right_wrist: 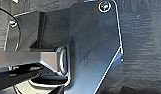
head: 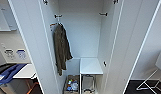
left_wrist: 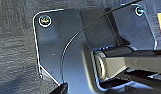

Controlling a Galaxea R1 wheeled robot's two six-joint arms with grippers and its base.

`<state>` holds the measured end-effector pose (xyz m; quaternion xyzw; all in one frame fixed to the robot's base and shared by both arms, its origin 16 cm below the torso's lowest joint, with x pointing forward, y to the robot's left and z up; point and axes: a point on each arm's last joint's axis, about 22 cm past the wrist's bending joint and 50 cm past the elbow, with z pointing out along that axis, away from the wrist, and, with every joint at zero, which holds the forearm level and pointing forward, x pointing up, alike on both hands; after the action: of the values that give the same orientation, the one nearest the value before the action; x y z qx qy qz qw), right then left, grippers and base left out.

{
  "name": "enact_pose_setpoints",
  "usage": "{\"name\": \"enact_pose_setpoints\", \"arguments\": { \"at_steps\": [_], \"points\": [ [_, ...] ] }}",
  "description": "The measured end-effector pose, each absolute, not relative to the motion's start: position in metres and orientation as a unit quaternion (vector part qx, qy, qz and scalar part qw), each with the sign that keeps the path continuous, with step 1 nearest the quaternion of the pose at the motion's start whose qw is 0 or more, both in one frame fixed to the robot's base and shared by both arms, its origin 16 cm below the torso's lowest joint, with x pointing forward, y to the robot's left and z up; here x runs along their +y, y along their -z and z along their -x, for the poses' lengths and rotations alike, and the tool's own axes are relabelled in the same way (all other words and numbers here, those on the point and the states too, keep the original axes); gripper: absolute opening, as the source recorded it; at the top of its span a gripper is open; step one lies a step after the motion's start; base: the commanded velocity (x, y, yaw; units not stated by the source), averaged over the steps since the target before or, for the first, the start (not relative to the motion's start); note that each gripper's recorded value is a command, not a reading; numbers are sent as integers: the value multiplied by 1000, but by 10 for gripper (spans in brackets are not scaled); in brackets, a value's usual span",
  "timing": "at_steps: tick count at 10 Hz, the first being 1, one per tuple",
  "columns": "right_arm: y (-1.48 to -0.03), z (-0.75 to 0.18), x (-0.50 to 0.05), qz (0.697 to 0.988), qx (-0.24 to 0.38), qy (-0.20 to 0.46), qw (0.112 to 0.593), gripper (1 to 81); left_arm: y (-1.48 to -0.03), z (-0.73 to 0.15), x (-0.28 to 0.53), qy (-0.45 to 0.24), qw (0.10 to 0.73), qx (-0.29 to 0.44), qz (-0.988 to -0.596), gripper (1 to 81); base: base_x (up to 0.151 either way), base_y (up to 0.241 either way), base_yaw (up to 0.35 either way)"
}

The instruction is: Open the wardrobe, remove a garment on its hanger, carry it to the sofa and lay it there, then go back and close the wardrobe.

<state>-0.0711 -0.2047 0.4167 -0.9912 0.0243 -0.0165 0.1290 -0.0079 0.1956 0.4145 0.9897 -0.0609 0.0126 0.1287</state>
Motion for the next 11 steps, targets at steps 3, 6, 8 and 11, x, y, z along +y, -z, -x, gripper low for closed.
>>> {"name": "enact_pose_setpoints", "arguments": {
  "at_steps": [3, 6, 8, 11],
  "points": [
    [-422, 84, -169, 985, 29, -40, 165, 811, -413, 32, 198, 11, 116, -33, -993, 811, 0, 0, 0],
    [-423, 85, -181, 985, 26, -43, 165, 811, -412, 44, 198, 23, 104, -122, -987, 811, 0, 0, 0],
    [-424, 86, -173, 984, -5, -39, 172, 811, -413, 57, 201, 57, 103, -116, -986, 811, 0, 0, 0],
    [-423, 84, -170, 985, -11, -35, 170, 811, -417, 52, 183, 43, 142, -141, -979, 811, 0, 0, 0]
  ]
}}
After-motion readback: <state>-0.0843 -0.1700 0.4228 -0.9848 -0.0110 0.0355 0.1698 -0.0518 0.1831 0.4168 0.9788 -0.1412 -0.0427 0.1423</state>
